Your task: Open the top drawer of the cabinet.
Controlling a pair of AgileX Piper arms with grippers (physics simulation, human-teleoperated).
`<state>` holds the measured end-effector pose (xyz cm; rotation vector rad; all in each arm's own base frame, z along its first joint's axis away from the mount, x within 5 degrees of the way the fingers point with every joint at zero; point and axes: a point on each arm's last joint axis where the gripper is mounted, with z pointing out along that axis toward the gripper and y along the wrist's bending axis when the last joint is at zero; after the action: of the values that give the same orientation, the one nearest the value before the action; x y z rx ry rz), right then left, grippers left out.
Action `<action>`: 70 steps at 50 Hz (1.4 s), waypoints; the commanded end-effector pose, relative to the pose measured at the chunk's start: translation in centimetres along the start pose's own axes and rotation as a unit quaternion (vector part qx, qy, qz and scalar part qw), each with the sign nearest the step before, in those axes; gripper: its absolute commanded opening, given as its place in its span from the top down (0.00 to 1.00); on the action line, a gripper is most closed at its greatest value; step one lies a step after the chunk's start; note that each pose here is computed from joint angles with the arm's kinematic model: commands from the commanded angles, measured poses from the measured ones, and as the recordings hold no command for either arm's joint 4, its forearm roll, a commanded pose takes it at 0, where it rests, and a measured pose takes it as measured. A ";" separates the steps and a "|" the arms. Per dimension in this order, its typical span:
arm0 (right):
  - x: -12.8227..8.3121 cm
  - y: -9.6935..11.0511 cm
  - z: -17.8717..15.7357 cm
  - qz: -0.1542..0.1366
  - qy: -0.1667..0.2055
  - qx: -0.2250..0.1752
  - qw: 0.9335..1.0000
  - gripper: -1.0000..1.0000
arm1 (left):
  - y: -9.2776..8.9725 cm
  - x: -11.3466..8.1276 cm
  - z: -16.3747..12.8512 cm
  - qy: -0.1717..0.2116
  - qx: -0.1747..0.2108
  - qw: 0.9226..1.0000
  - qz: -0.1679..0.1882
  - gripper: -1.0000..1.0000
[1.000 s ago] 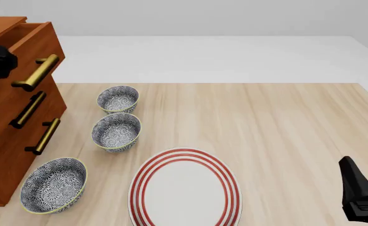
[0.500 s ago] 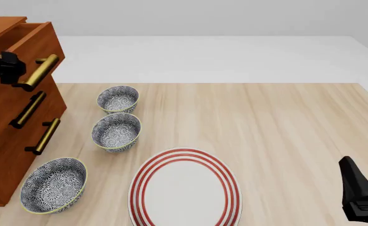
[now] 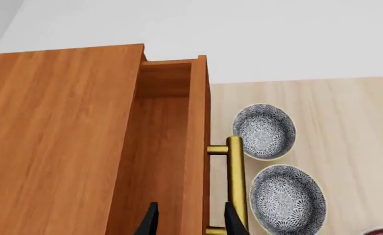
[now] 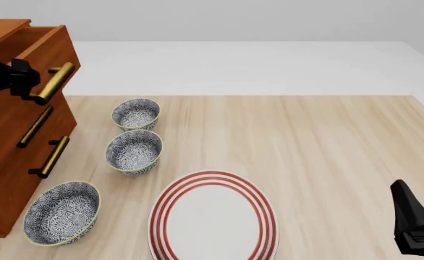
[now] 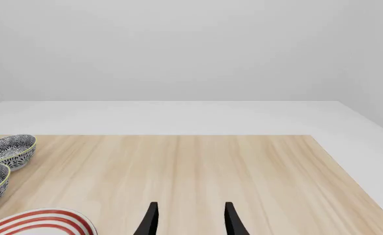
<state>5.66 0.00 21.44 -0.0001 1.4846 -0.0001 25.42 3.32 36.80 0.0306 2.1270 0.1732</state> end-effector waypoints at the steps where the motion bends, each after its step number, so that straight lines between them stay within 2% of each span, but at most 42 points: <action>1: 0.0 0.0 0.0 0.000 0.000 0.000 1.000 0.00 | -1.4 1.7 1.9 0.051 0.026 0.998 -0.003 0.00; 13: 0.0 0.0 0.0 0.000 0.000 0.000 1.000 0.00 | -2.0 1.6 2.3 0.058 0.037 0.998 0.008 0.00; 40: 0.0 0.0 0.0 0.000 0.000 0.000 1.000 0.00 | -3.5 -0.2 2.1 0.053 0.063 0.995 0.050 0.00; 70: 0.0 0.0 0.0 0.000 0.000 0.000 1.000 0.00 | -5.8 -0.5 1.4 0.050 0.097 0.993 0.051 0.00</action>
<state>5.66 0.00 21.44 -0.0001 1.4846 -0.0001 26.98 -1.65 37.16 0.2222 2.1833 0.0381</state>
